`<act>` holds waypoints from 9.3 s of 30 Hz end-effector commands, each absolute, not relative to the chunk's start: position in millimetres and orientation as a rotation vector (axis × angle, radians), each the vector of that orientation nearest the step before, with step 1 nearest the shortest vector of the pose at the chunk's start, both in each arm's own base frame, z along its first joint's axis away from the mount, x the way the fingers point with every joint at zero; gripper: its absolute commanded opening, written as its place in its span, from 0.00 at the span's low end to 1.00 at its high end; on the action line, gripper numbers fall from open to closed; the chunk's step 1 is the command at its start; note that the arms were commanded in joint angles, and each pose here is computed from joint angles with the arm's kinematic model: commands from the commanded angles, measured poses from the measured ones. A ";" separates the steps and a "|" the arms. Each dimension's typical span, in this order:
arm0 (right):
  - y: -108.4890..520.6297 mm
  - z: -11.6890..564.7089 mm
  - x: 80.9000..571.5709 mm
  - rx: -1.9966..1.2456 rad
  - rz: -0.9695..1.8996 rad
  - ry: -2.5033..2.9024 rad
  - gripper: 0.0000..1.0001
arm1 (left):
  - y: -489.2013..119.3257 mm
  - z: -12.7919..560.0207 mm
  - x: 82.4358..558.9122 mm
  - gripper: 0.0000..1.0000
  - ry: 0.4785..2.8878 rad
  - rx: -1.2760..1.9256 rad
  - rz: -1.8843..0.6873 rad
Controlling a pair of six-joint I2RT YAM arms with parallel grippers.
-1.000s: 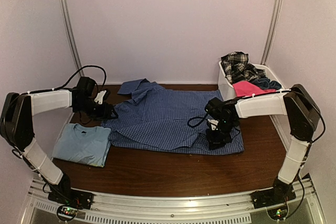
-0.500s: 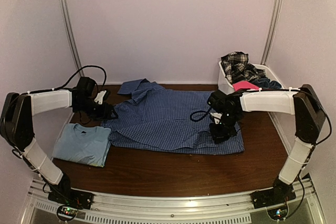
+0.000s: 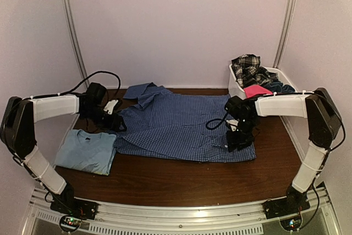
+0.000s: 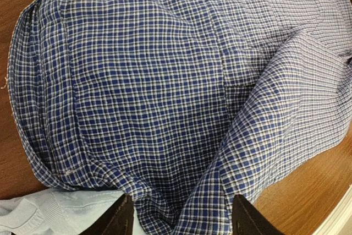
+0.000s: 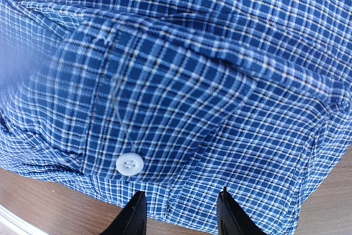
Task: Fold and stack the mixed laundry pile
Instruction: Adjust the 1/3-folded shirt at the center of the board, then move the 1/3-folded shirt to the center of the board, then pick up the 1/3-folded shirt from the center of the board.
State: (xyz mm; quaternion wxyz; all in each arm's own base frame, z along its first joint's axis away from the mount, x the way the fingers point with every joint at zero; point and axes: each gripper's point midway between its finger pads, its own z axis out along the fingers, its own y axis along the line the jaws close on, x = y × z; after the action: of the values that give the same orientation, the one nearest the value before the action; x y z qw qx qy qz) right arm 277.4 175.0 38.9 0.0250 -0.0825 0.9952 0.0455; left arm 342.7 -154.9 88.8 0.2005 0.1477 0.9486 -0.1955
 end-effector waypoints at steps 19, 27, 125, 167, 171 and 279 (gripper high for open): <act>158.2 1.9 262.7 -0.258 0.144 3.146 0.46 | 2.5 4.3 292.5 0.59 2.872 -0.642 -0.289; 147.2 -1.6 253.2 -0.236 0.131 3.176 0.46 | 76.8 1.3 272.2 0.56 2.828 -0.899 -0.089; 184.4 10.6 214.0 -0.308 0.652 3.235 0.45 | -151.8 10.2 216.9 0.32 3.119 -0.013 -0.688; 146.2 -1.4 239.4 -0.371 0.387 3.295 0.49 | -179.4 27.6 152.2 0.39 3.188 0.149 -0.687; 152.9 11.5 238.7 -0.365 0.462 3.266 0.49 | -196.9 60.6 169.2 0.42 3.052 0.244 -0.810; 112.9 29.5 438.5 -0.067 0.150 2.592 0.62 | -163.4 25.4 466.8 0.61 2.756 0.190 -0.314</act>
State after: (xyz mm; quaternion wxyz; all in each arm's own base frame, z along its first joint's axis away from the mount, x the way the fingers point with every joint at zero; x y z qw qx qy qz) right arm 476.0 107.4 89.8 0.3656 -0.0022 0.9281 0.0702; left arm 458.7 -164.6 22.3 0.1746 0.0599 0.9762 -0.1136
